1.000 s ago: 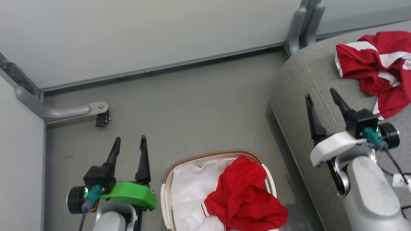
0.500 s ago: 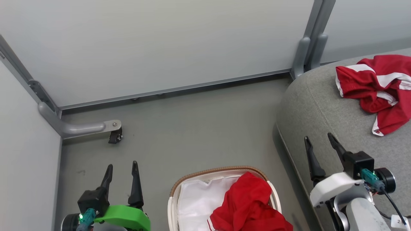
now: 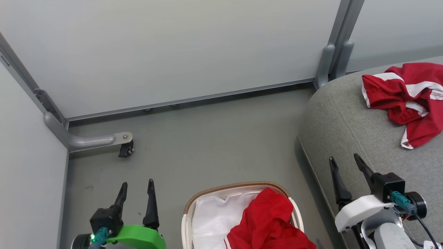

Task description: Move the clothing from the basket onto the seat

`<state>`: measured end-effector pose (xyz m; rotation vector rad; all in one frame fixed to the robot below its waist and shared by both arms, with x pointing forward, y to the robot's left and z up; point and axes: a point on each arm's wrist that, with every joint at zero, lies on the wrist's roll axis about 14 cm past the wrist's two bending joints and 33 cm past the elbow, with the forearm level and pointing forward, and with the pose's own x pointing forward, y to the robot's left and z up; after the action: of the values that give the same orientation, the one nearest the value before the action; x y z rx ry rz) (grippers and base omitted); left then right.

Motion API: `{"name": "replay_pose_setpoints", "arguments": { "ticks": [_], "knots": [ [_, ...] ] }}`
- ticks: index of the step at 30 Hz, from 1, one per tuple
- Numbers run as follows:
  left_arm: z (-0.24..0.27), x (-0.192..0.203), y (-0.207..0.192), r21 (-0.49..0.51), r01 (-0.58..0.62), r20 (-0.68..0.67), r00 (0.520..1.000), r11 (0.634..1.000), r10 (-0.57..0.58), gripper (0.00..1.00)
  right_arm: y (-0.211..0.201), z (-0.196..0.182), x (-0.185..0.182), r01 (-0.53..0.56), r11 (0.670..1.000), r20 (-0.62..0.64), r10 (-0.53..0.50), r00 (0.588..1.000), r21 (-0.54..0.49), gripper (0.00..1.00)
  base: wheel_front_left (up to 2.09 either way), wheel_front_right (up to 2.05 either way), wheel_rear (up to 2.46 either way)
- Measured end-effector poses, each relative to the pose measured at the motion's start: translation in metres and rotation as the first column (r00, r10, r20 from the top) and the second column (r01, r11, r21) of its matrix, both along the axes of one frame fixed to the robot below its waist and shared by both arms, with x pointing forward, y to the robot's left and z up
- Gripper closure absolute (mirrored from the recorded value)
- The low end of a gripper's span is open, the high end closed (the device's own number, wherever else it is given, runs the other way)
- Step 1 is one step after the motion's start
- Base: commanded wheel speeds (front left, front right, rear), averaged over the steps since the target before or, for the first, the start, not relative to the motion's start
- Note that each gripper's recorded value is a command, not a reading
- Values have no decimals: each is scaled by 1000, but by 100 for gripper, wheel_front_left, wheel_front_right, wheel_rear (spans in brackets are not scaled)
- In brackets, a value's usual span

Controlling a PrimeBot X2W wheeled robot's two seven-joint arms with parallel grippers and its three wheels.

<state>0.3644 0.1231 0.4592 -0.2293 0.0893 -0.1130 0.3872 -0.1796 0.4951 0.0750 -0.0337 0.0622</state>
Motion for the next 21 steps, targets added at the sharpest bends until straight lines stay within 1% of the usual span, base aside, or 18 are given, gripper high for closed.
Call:
{"name": "replay_pose_setpoints", "arguments": {
  "ticks": [15,21],
  "knots": [
    [-1,0,-2,0,7,-4,1000,1000,-7,0,1,0,-1,-5,1000,1,5,1000,-6,0,0,0,0],
    [-1,1,-9,-1,30,-4,1000,1000,-30,0,0,2,-1,-2,1000,7,2,1000,-9,0,0,0,0]
  ]
}}
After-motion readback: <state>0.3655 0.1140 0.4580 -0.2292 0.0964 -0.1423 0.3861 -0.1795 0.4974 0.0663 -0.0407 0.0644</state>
